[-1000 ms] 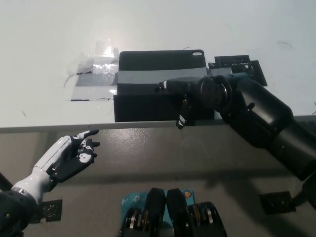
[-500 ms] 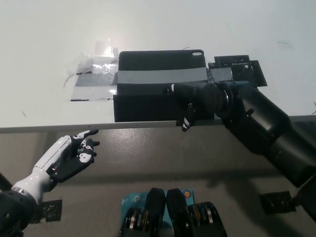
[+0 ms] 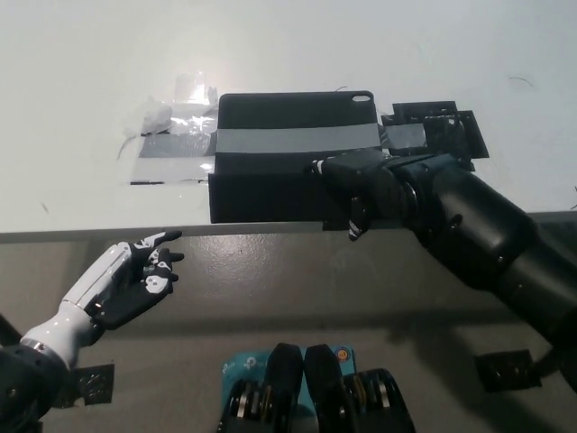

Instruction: The robot uses its right hand to pull the cover of a folded tablet cover kept in the middle of the desk

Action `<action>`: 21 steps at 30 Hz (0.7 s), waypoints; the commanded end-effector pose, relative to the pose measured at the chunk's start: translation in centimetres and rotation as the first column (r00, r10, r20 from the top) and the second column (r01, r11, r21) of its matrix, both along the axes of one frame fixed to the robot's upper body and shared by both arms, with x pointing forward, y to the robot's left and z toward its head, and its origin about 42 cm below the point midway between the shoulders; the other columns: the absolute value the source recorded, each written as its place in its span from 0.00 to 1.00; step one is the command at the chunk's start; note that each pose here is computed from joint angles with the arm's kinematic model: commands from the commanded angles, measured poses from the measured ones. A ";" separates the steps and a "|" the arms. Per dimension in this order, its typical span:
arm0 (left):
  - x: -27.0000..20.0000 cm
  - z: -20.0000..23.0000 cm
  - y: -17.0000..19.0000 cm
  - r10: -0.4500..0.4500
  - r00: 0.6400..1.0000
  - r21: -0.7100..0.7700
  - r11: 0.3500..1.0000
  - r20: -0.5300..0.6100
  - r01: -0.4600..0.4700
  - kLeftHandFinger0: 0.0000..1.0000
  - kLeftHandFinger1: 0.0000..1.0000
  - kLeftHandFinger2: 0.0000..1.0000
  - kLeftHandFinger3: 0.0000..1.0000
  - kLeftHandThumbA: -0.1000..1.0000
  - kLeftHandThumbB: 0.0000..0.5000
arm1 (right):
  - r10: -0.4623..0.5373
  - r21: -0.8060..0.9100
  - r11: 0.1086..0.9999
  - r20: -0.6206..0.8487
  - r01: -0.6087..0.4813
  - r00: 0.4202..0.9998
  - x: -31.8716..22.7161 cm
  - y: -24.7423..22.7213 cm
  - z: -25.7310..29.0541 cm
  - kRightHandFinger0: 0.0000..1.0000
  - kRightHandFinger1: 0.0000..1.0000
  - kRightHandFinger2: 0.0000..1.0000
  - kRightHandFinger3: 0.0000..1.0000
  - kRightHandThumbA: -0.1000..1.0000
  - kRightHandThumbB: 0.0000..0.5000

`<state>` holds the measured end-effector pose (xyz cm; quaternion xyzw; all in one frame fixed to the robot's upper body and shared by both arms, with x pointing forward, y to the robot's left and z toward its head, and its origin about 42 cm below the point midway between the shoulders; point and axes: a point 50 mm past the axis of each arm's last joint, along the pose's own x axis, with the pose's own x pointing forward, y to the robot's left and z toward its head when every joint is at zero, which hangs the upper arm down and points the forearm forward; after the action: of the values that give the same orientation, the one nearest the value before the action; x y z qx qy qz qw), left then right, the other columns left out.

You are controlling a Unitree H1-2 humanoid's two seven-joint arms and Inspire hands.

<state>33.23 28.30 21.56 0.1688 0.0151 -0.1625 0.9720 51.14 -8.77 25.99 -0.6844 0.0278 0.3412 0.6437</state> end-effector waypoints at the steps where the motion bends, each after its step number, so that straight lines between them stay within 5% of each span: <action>1: 0.4 1.7 0.3 0.002 0.999 0.009 1.000 0.042 -0.002 0.76 0.85 0.96 1.00 1.00 0.12 | 0.063 -0.044 0.997 0.042 -0.061 0.997 -0.6 0.0 2.2 1.00 1.00 1.00 1.00 1.00 1.00; 10: 0.5 1.3 0.8 0.020 0.999 0.016 1.000 0.029 -0.021 0.77 0.84 0.95 1.00 1.00 0.18 | 0.131 -0.030 0.991 0.036 -0.130 0.991 -4.4 0.2 1.8 1.00 1.00 1.00 1.00 1.00 1.00; 17: 0.7 1.7 1.1 0.014 0.999 0.026 1.000 0.035 -0.015 0.78 0.85 0.95 1.00 1.00 0.27 | 0.114 0.153 0.983 -0.059 -0.104 0.992 -6.6 -0.1 -0.2 1.00 1.00 1.00 1.00 1.00 1.00; 21: 0.6 2.0 1.0 0.008 0.999 0.025 1.000 0.044 -0.009 0.76 0.84 0.94 1.00 1.00 0.21 | 0.096 0.232 0.970 -0.097 -0.071 0.991 -7.4 -0.2 -1.5 1.00 1.00 1.00 1.00 1.00 1.00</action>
<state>33.47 28.50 21.83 0.1694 0.0123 -0.1587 0.9726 44.54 -9.57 24.50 -0.6301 -0.0138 0.3884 0.6722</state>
